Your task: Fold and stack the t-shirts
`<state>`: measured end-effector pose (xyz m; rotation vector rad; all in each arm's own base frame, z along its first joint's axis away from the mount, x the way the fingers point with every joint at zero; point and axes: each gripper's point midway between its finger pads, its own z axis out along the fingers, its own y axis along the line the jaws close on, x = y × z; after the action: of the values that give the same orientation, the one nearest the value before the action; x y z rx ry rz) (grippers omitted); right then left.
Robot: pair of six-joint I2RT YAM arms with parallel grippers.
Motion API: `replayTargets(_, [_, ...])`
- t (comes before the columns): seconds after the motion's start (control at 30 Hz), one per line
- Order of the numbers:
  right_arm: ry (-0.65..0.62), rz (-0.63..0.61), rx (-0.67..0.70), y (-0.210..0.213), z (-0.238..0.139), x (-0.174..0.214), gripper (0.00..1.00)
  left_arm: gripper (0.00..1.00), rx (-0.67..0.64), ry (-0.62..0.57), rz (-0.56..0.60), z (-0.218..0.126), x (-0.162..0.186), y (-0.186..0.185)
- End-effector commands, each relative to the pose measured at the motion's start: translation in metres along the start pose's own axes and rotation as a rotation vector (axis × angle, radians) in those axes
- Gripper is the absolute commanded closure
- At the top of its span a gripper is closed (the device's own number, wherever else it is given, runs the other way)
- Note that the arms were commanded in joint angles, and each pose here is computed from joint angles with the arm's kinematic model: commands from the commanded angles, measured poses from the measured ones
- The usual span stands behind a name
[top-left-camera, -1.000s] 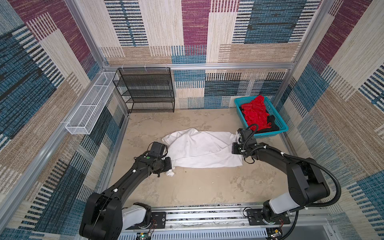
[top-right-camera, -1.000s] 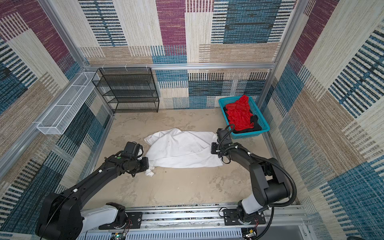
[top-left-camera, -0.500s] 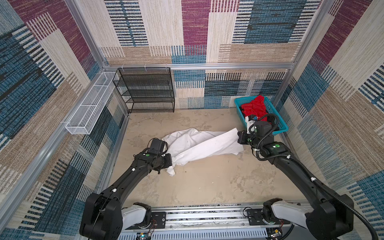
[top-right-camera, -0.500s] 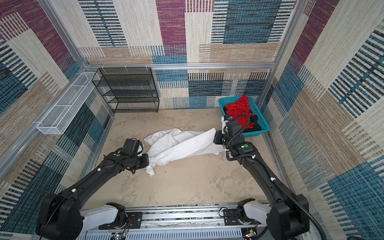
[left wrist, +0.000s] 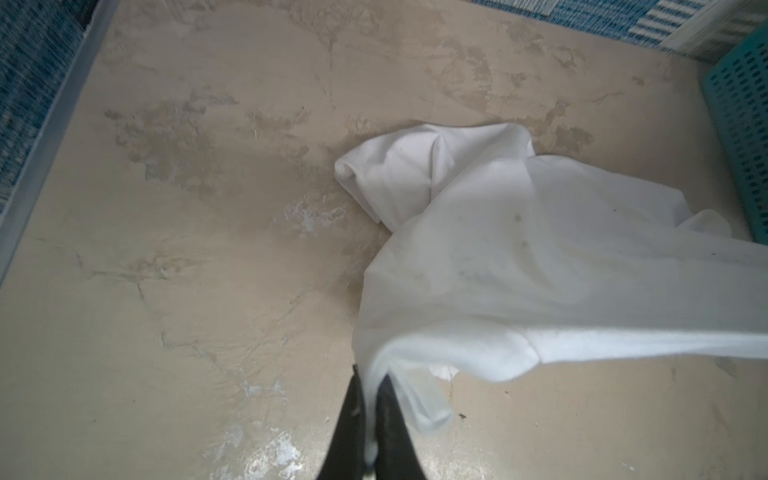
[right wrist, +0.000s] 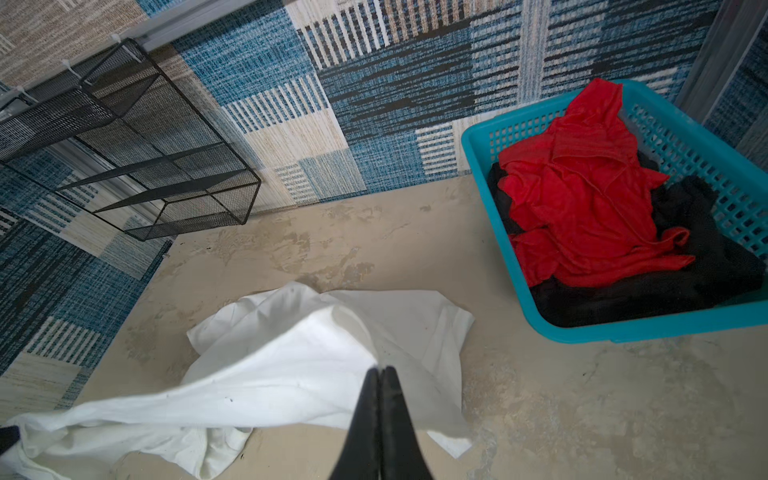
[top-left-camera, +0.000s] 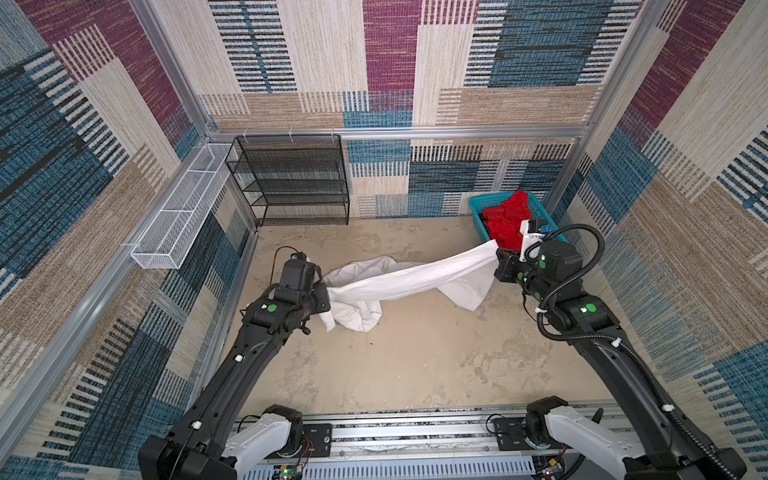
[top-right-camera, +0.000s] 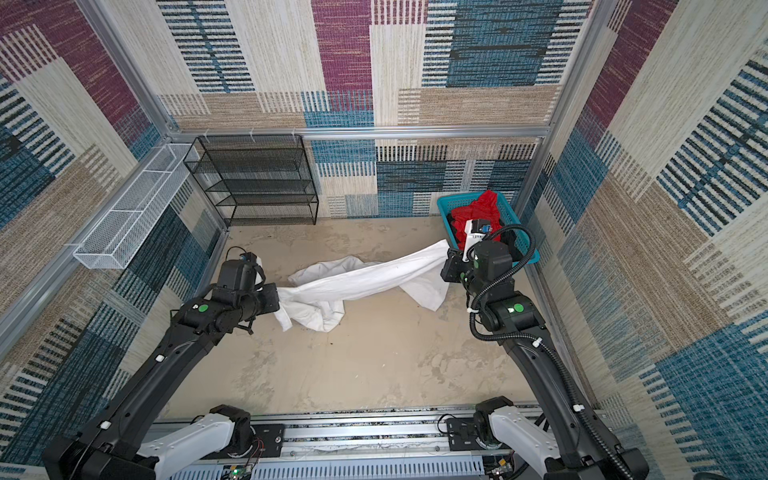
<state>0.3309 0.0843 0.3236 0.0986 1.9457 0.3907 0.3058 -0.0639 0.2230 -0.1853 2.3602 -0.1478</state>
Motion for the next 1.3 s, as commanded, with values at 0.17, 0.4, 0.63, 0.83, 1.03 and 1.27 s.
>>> replayTargets(0.17, [-0.042, -0.018, 0.147, -0.021, -0.020, -0.020, 1.00, 1.00, 0.423, 0.085, 0.146, 0.012, 0.008, -0.078])
replayTargets(0.4, [-0.034, -0.002, 0.136, -0.020, -0.019, -0.017, 1.00, 0.97, 0.657, 0.358, 0.195, 0.067, 0.050, -0.140])
replayTargets(0.63, [-0.011, -0.004, 0.130, -0.021, -0.015, -0.008, 1.00, 0.65, 0.386, 0.361, 0.353, 0.117, 0.054, -0.150])
replayTargets(0.83, [0.007, -0.018, 0.141, -0.024, -0.011, -0.001, 1.00, 0.53, 0.216, 0.254, 0.384, 0.091, 0.059, -0.124])
replayTargets(1.03, [0.017, -0.026, 0.128, -0.022, -0.003, 0.001, 1.00, 0.61, 0.216, 0.307, 0.381, 0.066, 0.118, -0.105])
replayTargets(1.27, [0.026, -0.019, 0.109, -0.020, 0.000, 0.005, 1.00, 0.61, 0.299, 0.410, 0.376, 0.077, 0.158, -0.122])
